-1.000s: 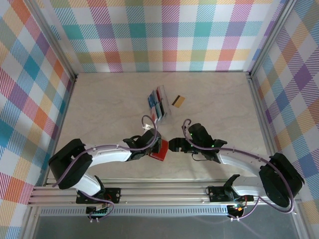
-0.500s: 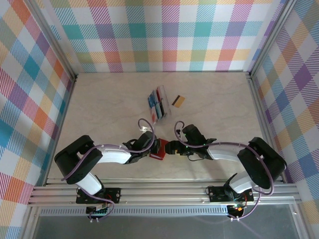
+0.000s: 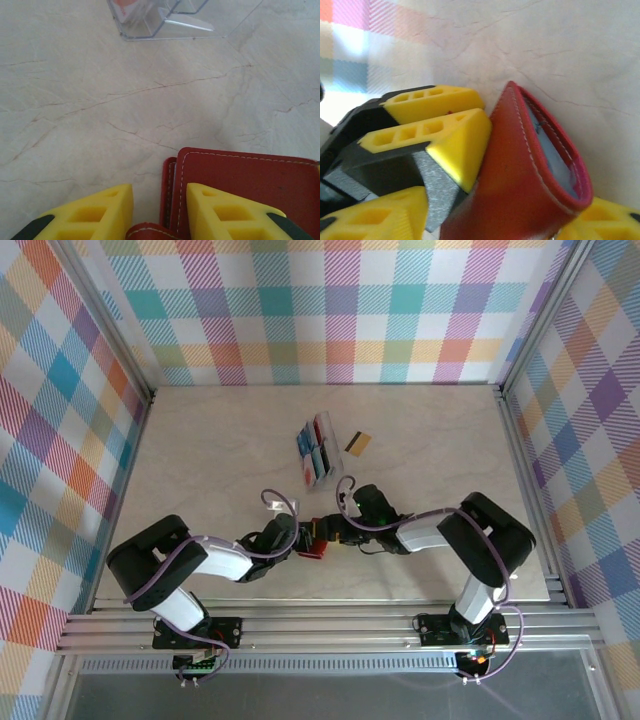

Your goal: Put the credit cards into the card holder

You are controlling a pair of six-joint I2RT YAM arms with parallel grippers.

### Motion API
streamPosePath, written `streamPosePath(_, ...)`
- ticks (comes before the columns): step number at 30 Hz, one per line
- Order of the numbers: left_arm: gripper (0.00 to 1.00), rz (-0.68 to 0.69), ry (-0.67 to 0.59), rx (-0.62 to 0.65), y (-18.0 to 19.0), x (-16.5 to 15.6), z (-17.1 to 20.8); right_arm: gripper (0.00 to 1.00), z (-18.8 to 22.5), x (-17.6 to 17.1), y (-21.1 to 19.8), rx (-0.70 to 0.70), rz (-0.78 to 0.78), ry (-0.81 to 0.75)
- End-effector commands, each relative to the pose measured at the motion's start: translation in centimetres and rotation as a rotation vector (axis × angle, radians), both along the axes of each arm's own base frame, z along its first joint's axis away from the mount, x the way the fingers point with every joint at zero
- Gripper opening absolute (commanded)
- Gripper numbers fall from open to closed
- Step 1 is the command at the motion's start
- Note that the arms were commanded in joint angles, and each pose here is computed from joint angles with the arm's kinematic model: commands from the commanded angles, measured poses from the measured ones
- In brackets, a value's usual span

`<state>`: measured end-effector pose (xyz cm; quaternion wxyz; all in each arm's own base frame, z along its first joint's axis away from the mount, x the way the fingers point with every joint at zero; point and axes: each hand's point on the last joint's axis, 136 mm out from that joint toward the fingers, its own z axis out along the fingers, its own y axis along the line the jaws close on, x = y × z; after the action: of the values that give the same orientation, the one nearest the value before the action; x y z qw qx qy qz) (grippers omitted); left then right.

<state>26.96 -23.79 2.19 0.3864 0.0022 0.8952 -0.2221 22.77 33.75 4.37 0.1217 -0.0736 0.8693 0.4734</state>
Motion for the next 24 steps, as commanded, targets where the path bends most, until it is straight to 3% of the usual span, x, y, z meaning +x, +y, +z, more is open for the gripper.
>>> streamPosePath(1, 0.35, 0.013, 0.270, 0.246, 6.0, -5.4, -7.9, 0.41, -2.5, -2.5, 1.5, 0.015, 0.054, 0.102)
streamPosePath(6, 0.37, -0.026, 0.273, 0.150, 4.8, -5.5, -6.6, 0.00, -1.4, -1.9, 0.7, 0.005, 0.021, 0.060)
streamPosePath(9, 0.46, -0.037, 0.256, 0.094, 4.3, -5.4, -5.0, 0.00, -0.2, -1.4, -2.3, -0.125, -0.054, -0.010)
streamPosePath(15, 0.55, 0.036, 0.180, 0.117, 6.1, -4.7, -2.5, 0.00, 3.2, 0.0, -12.7, -0.788, -0.267, -0.305)
streamPosePath(24, 0.56, 0.041, 0.171, 0.117, 6.2, -4.6, -2.4, 0.00, 6.0, 0.2, -18.3, -1.259, -0.364, -0.358)
